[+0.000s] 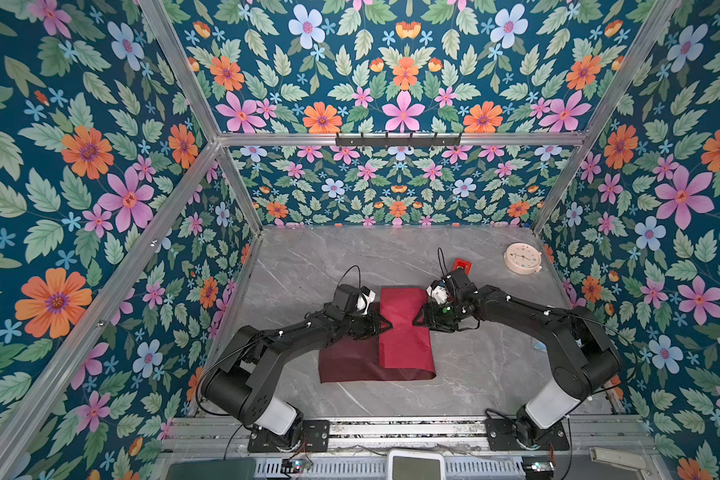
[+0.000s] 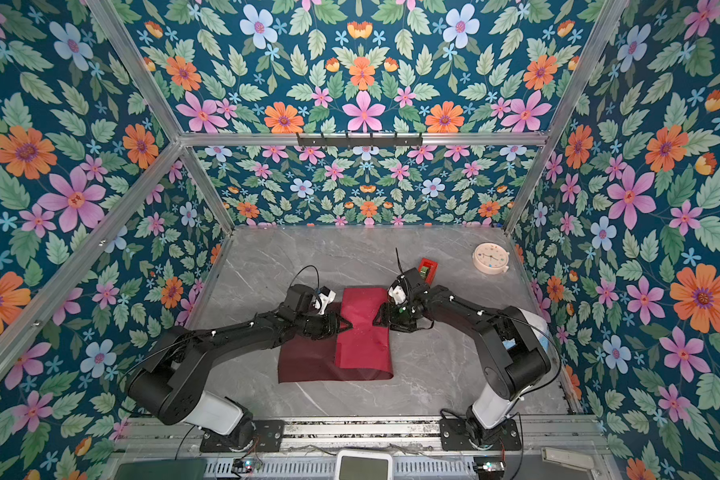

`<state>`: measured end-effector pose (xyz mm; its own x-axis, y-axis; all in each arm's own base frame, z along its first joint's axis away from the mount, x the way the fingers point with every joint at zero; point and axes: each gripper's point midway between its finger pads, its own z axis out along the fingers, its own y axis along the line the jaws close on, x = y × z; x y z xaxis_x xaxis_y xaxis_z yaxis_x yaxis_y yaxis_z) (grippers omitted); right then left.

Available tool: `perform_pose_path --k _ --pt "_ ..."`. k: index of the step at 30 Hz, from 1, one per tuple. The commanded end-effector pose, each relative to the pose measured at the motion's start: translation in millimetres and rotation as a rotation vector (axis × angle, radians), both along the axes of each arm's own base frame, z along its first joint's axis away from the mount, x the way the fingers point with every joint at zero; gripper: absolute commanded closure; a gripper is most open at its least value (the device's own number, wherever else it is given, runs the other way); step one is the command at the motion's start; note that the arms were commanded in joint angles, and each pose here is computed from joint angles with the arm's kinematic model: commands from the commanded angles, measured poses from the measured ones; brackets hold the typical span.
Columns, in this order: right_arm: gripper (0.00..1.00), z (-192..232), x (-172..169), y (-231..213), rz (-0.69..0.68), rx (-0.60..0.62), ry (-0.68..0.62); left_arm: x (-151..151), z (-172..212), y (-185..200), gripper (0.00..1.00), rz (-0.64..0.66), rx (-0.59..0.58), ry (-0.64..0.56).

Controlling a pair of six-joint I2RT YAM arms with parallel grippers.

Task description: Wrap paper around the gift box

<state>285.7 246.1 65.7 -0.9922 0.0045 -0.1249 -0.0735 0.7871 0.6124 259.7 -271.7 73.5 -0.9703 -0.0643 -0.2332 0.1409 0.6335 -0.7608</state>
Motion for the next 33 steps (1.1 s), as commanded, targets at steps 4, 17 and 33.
perform_pose_path --k 4,17,33 --pt "0.29 -10.1 -8.0 -19.7 -0.045 -0.100 0.014 4.4 -9.8 19.6 0.53 0.061 0.124 -0.017" --pt "0.26 -20.4 -13.7 -22.8 -0.047 -0.114 0.035 13.1 8.8 135.9 0.32 0.416 0.296 -0.114" --pt "0.25 -8.9 -9.8 -17.3 -0.028 -0.087 0.014 -60.8 -33.8 200.6 0.19 0.627 0.486 0.129"
